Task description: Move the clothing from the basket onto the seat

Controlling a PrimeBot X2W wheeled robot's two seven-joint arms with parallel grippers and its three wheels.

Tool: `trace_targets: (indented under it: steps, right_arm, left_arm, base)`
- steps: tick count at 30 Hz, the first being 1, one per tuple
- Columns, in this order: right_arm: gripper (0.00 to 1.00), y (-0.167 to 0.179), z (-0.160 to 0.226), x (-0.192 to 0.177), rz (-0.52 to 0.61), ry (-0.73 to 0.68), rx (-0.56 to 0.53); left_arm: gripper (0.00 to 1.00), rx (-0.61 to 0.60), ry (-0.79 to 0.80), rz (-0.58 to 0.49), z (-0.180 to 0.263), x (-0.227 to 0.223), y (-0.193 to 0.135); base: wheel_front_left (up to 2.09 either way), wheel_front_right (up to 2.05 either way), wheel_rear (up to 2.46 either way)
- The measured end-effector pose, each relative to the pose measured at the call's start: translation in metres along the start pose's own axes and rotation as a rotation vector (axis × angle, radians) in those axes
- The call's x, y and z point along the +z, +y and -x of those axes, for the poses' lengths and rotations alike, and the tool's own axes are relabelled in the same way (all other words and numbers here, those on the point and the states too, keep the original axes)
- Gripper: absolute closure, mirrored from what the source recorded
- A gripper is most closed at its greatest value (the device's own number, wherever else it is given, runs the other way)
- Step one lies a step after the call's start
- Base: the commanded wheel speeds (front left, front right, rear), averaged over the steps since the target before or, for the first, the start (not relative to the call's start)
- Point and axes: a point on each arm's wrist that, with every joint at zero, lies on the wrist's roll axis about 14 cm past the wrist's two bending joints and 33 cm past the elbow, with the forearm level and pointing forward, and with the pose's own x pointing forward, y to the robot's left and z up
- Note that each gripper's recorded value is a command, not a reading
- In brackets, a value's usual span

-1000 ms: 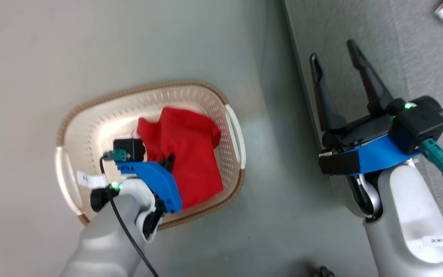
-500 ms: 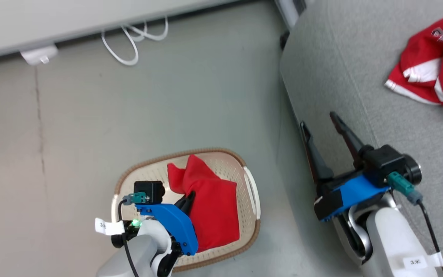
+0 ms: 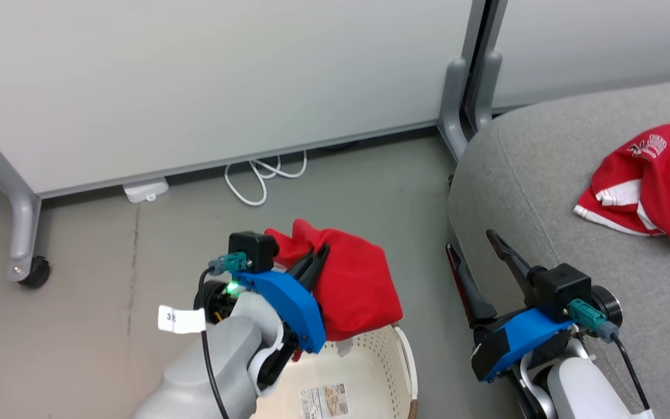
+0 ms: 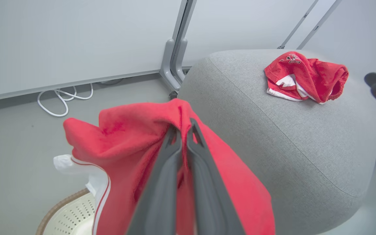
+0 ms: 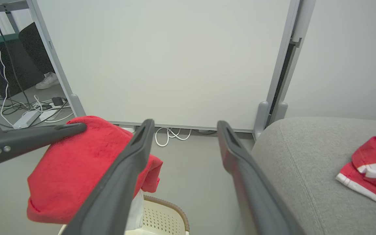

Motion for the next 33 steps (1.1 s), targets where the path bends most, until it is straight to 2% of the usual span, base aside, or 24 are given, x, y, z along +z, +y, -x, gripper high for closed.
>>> trace_targets:
  steps: [10, 15, 26, 33]
  right_arm:
    - [0.00, 0.023, 0.011, 0.015, -0.001, -0.033, 0.055]
    - [0.00, 0.025, 0.014, 0.018, -0.001, -0.039, 0.059]
    - [0.00, 0.025, 0.018, 0.017, -0.005, -0.035, 0.058]
    - [0.00, 0.037, 0.018, 0.005, -0.002, 0.006, 0.094]
  left_arm:
    - [1.00, -0.080, -0.175, -0.132, 0.008, 0.080, -0.039]
    - [1.00, -0.099, -0.208, -0.180, 0.008, 0.100, -0.049]
    - [1.00, -0.114, -0.206, -0.200, 0.007, 0.102, -0.056]
    - [1.00, -0.118, -0.196, -0.194, 0.005, 0.097, -0.056]
  base:
    - [0.00, 0.00, 0.00]
    - [0.00, 0.00, 0.00]
    - [0.00, 0.00, 0.00]
    - [0.00, 0.00, 0.00]
